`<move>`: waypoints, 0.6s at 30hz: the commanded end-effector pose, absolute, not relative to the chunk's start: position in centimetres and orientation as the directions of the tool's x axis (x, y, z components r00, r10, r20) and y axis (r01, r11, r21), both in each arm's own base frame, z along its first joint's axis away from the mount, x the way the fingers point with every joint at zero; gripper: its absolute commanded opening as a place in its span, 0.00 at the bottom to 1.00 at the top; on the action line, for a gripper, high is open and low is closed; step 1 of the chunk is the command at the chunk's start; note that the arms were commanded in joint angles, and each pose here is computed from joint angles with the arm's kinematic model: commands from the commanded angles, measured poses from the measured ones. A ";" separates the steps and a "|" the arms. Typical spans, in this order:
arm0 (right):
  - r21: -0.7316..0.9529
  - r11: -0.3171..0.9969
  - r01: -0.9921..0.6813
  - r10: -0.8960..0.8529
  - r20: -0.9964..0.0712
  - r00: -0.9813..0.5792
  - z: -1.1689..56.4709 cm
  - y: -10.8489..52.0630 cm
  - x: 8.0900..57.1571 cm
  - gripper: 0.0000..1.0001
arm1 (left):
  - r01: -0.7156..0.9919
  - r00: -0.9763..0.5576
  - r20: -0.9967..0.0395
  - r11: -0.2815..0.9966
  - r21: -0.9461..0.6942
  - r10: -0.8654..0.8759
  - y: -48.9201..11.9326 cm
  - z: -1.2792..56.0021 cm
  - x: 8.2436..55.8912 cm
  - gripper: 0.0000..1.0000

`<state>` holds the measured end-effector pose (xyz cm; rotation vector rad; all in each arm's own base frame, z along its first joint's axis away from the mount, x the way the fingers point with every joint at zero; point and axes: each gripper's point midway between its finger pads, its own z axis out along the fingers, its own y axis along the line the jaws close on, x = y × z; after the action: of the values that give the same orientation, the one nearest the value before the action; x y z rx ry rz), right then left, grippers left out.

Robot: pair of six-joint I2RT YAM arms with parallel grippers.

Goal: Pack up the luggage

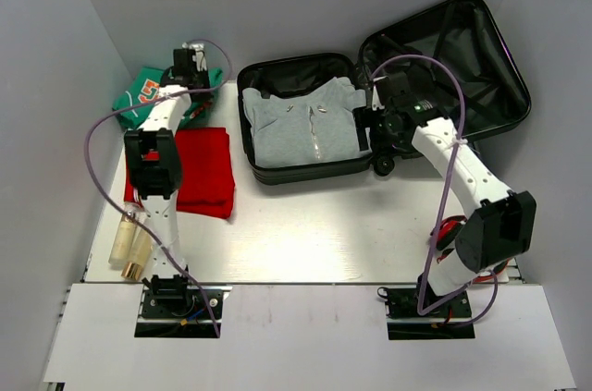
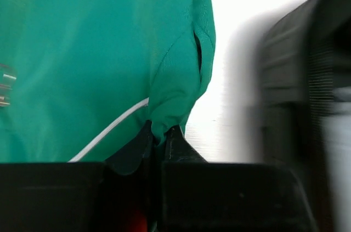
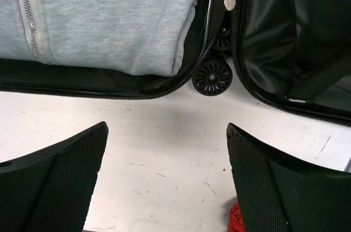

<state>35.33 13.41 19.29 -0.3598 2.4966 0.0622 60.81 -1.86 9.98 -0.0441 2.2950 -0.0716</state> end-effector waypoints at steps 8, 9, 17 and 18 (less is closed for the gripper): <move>0.019 0.971 -0.237 -0.167 -0.656 -0.736 20.6 13.1 33.8 0.90 | 0.010 -0.447 -0.874 0.976 -0.219 -0.191 -6.0 27.3 55.0 0.00; 0.016 0.971 -0.238 -0.170 -0.650 -0.741 20.2 12.9 33.5 0.90 | 0.020 -0.450 -0.872 0.974 -0.228 -0.195 -7.0 27.9 54.5 0.00; 0.037 0.971 -0.235 -0.149 -0.675 -0.722 20.5 12.9 32.9 0.90 | 0.120 -0.448 -0.881 0.966 -0.231 -0.154 -15.8 30.9 51.1 0.00; 0.039 0.971 -0.235 -0.148 -0.674 -0.724 20.4 12.9 32.7 0.90 | 0.123 -0.447 -0.881 0.965 -0.231 -0.154 -16.6 31.1 50.7 0.00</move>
<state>32.44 12.61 19.38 -0.2986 2.4421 0.1211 53.00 -13.04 25.14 -0.0338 2.1233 -0.2617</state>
